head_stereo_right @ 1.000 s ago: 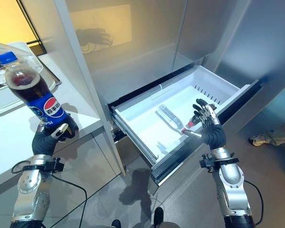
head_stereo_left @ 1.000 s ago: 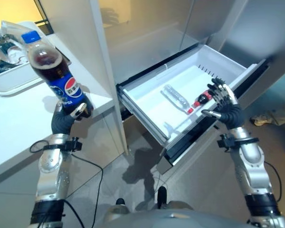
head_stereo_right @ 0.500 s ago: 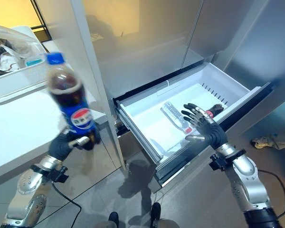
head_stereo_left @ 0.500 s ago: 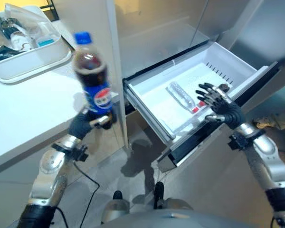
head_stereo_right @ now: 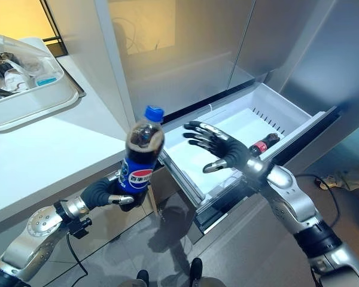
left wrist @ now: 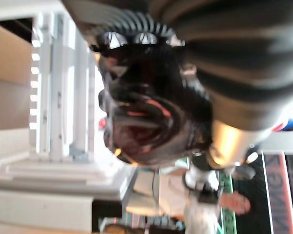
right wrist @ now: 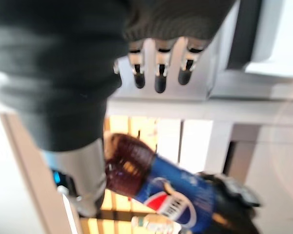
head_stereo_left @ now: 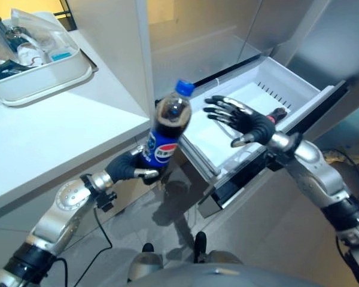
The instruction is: Take the drinks into the refrigerator
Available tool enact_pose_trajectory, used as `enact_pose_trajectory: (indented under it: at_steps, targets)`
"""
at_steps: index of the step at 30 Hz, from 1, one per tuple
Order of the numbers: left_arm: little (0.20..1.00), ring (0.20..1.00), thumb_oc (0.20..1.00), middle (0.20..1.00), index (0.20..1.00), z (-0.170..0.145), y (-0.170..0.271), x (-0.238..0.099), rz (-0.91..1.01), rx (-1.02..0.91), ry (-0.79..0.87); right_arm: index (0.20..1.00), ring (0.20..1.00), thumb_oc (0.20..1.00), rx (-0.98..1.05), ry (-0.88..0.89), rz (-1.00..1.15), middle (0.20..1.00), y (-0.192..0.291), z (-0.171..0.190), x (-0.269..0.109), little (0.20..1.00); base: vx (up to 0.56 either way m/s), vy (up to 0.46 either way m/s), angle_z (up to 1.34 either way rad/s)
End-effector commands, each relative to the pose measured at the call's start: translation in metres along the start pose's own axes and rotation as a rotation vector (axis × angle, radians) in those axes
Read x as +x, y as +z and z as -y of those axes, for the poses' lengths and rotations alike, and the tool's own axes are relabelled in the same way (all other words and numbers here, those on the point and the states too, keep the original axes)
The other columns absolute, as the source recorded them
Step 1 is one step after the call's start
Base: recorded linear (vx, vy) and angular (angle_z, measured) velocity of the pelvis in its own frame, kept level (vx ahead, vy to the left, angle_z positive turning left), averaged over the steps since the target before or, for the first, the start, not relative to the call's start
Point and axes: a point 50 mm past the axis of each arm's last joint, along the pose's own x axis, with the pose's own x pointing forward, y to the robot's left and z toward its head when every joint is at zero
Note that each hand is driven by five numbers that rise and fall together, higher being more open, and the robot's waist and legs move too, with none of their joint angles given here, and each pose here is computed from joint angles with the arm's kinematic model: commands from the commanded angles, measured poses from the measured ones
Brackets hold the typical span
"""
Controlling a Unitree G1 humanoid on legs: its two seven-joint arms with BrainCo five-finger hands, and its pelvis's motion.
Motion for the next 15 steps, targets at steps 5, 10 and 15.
enact_pose_trajectory:
  at_steps: [5,10,15]
  targets:
    - [0.2,0.2,0.2,0.2,0.2,0.005,0.055,0.028,0.305,0.08,-0.091,1.0,1.0,1.0,0.097,0.138,0.123,1.0,0.011,-0.022,0.033,1.0,0.0,0.0,0.0]
    - [0.2,0.2,0.2,0.2,0.2,0.007,0.055,0.034,0.32,0.08,-0.089,1.0,1.0,1.0,0.153,0.223,0.147,1.0,0.009,-0.04,0.051,1.0,0.0,0.0,0.0]
    - [0.2,0.2,0.2,0.2,0.2,0.009,0.055,0.038,0.324,0.083,-0.092,1.0,1.0,1.0,0.211,0.279,0.163,1.0,0.007,-0.054,0.064,1.0,0.0,0.0,0.0]
